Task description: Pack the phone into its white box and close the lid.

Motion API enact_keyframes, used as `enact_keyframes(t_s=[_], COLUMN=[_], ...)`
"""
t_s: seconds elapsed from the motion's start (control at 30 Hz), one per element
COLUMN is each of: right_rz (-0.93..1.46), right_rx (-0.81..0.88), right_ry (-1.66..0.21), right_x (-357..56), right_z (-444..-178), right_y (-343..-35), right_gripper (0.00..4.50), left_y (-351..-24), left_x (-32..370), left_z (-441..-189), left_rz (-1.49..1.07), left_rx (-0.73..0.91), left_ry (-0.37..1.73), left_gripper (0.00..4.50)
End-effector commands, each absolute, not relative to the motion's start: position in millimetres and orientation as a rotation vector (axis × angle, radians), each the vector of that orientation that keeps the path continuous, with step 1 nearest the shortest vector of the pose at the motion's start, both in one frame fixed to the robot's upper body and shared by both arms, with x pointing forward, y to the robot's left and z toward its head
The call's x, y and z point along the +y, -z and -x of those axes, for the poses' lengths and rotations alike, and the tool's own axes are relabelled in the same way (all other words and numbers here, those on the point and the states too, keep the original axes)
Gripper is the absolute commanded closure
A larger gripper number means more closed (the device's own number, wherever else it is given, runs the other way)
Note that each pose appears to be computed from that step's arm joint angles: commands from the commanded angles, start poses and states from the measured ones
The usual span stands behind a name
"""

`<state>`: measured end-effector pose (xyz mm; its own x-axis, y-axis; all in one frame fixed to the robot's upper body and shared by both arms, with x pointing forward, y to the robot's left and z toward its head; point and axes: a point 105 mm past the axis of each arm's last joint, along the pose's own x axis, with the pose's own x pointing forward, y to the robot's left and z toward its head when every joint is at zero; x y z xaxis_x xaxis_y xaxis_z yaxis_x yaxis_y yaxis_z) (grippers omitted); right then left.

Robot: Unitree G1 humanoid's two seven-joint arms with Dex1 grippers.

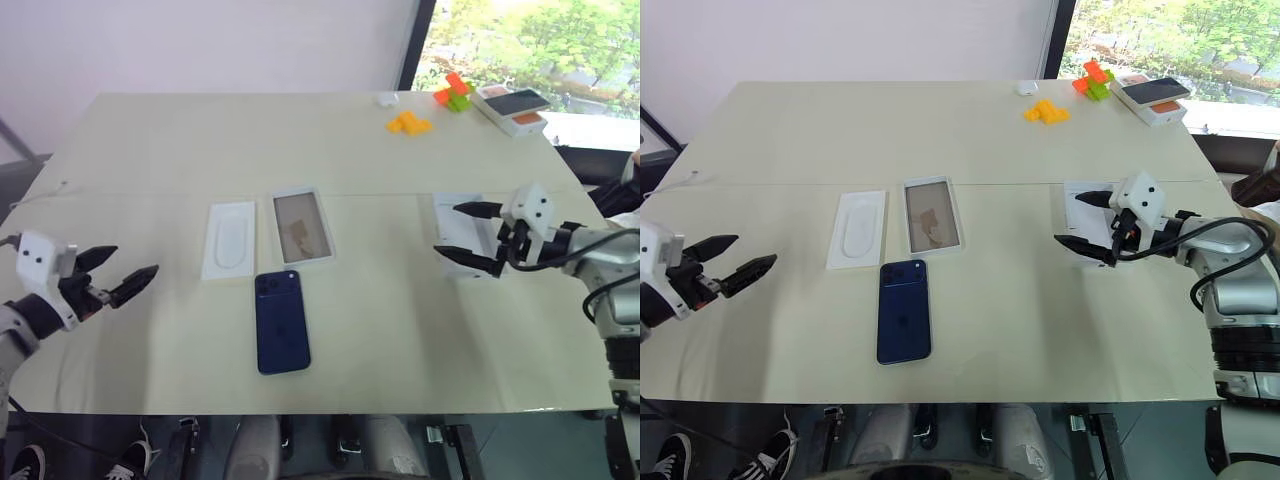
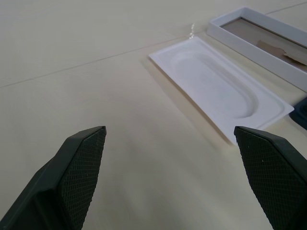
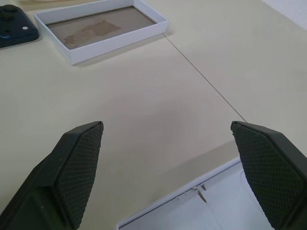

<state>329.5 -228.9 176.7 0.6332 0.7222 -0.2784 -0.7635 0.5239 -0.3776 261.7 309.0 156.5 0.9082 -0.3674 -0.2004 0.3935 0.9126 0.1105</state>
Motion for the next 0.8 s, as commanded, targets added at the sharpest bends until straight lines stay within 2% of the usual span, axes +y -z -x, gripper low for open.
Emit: enact_keyframes(t_s=[0.03, 0.8], right_rz=[0.538, 0.554], right_rx=[0.024, 0.061], right_ry=[-0.899, -0.857], right_x=[-220.9, -245.0], right_z=[-330.0, -330.6], right_y=[-194.4, -191.1], right_gripper=[0.04, 0.04], left_y=[-171.3, -173.8], left_x=[310.5, 305.9], left_z=[-263.4, -266.5], left_rz=[-0.182, -0.207], left_rx=[0.129, 0.118], left_ry=[0.394, 0.402], left_gripper=[0.0, 0.0])
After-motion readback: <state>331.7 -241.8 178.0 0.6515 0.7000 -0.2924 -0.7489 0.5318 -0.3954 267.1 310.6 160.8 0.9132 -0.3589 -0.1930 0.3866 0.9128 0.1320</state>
